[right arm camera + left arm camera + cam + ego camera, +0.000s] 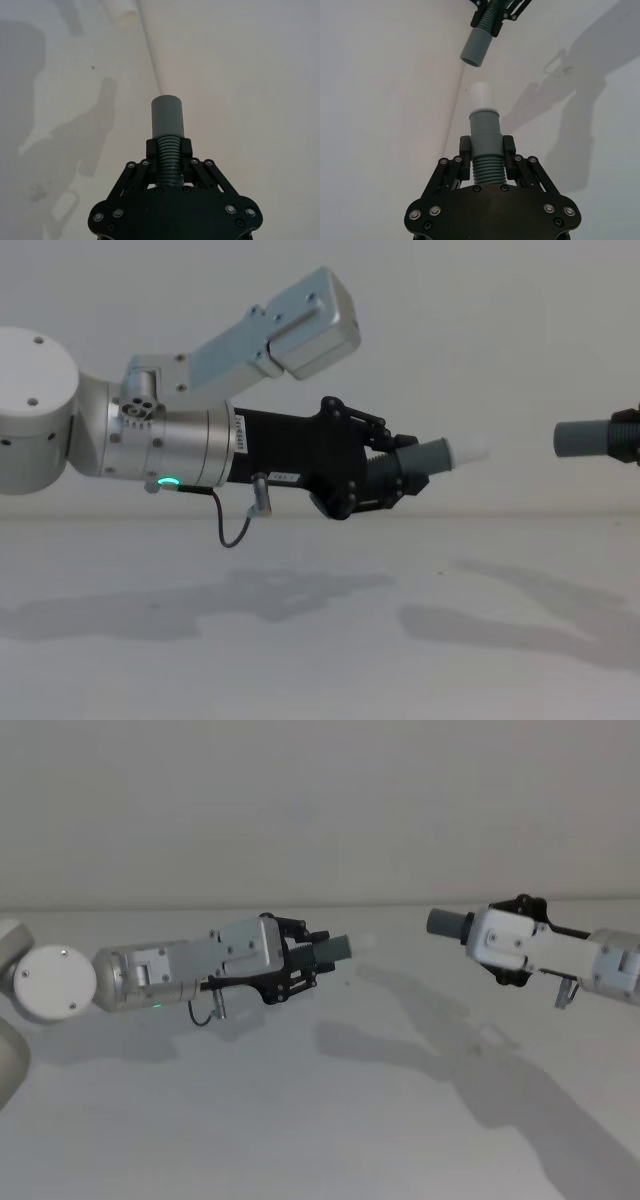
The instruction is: Use both hands to pick up one end of the pipe from the table, align the ends, and insert them.
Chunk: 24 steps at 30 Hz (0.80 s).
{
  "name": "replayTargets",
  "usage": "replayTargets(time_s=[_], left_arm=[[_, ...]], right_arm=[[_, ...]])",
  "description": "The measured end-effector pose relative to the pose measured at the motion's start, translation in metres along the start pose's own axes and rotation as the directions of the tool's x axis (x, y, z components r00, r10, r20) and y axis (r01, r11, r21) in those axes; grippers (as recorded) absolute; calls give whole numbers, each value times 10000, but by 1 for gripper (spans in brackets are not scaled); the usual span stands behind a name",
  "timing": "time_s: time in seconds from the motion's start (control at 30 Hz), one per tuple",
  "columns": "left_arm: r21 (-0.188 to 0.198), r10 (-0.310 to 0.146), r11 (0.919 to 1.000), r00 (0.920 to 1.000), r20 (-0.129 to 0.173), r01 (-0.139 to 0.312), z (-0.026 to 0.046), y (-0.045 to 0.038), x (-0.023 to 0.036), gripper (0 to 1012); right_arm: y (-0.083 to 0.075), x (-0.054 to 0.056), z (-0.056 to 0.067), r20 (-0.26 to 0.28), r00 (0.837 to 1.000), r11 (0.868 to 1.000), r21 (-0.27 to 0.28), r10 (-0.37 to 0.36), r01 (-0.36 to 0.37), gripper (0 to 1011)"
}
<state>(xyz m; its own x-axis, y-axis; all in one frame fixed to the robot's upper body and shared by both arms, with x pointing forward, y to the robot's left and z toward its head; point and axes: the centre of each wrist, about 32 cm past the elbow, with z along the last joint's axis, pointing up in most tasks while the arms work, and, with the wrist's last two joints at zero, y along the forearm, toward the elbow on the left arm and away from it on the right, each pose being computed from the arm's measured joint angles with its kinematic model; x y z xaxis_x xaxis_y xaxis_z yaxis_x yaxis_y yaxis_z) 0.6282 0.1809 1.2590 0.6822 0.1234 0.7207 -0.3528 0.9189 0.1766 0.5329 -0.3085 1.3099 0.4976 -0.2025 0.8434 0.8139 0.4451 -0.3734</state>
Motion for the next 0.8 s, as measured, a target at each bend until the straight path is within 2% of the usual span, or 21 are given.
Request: replayTargets(time_s=[0.07,0.4,0.8], left_arm=[[-8,2,10000,10000,70,-1,-10,10,-8,345],[-82,20,10000,9997,234,-18,-46,37,-51,345],[-193,15,9998,9996,284,-9,-56,62,-99,345]], right_arm=[[-13,-18,1,281,9995,9997,180,134,-139,244],[-18,-90,46,934,9940,9945,824,568,-646,244],[-18,-148,108,1278,9890,9852,1437,750,-933,244]])
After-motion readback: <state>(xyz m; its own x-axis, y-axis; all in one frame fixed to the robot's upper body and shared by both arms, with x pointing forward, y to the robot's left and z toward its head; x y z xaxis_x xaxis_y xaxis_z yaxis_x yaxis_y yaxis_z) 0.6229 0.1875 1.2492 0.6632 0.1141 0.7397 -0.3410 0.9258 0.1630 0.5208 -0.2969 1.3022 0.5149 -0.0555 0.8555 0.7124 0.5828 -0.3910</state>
